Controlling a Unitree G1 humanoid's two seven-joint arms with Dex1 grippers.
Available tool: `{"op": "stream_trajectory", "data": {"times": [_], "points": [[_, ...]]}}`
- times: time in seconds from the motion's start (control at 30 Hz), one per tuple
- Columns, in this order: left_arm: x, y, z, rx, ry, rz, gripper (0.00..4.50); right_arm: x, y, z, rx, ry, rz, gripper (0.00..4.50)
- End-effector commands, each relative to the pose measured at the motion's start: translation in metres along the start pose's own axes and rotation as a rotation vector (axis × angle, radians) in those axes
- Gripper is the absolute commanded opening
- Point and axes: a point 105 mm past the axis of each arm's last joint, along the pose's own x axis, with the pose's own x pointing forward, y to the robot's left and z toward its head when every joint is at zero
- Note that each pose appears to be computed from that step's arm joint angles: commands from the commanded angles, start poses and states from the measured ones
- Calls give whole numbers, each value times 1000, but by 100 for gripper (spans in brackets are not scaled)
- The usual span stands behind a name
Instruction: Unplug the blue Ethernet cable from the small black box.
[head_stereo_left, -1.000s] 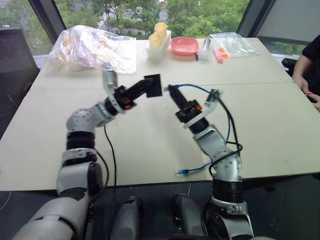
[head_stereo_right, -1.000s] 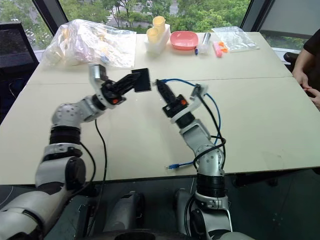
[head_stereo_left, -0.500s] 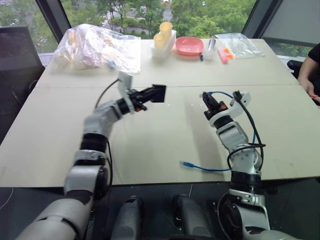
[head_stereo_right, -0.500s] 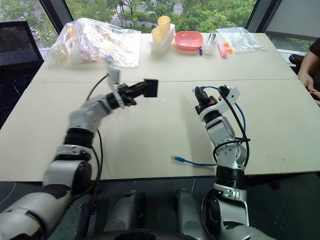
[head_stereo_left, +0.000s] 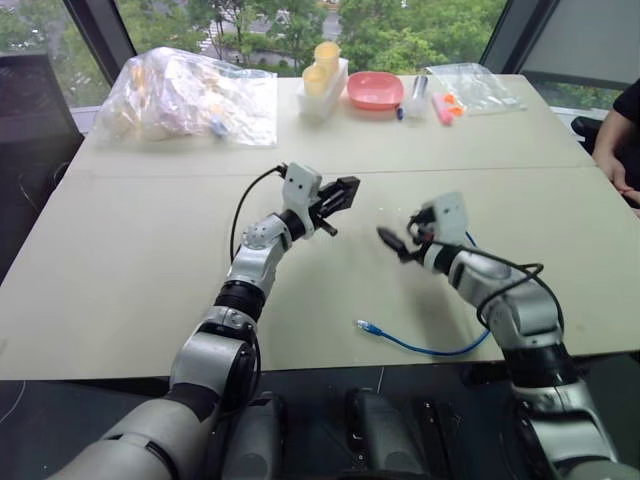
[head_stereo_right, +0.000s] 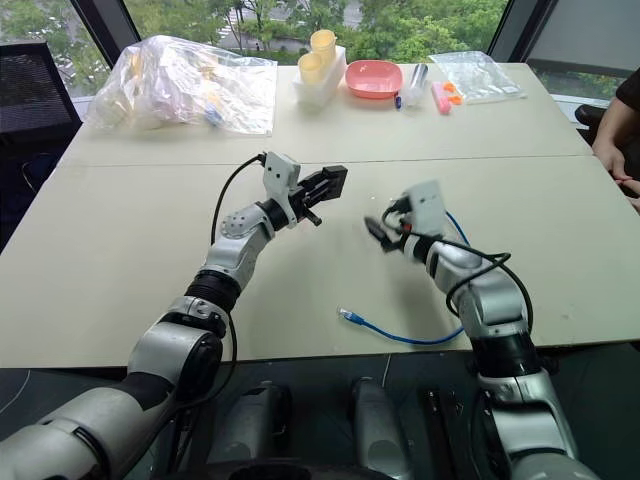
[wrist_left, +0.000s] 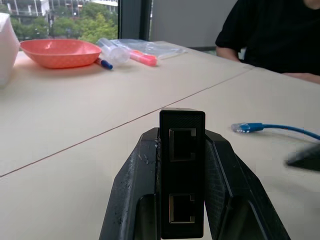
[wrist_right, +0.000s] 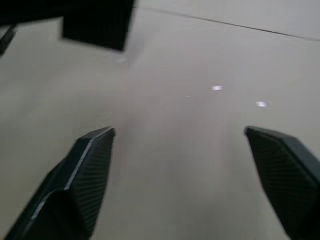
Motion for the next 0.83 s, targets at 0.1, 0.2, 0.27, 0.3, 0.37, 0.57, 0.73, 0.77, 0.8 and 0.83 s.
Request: {"op": "stream_trajectory", "data": {"times": [0.1,0.2,0.27,0.3,0.37,0.57,0.73,0.77,0.8,0.83], "points": [[8,-8,-2,-8,7,-23,186,-5,-5,18,43,-109,-57,450],[5,-5,-4,-8,18,-23,300,-4,-9,17,44,-107,-80,450],[3,-4,-4,2,22,-33,374,-4,-11,14,46,-104,-89,450],[2,-4,-3,7,26,-42,415,-4,-11,13,44,-101,-91,450],[-3,1,6,7,15,-61,446,-6,-13,13,42,-101,-95,450],[-39,11,58,-14,-31,-115,446,-21,-23,18,75,-143,-102,450],[-102,21,73,-9,63,-96,446,-44,-25,29,129,-259,-85,450],[-114,22,72,-5,95,-88,446,-49,-27,31,144,-285,-92,450],[-125,26,70,-12,120,-63,446,-52,-29,31,159,-304,-107,450],[-132,28,68,-14,133,-37,446,-54,-31,29,173,-310,-120,450]]}}
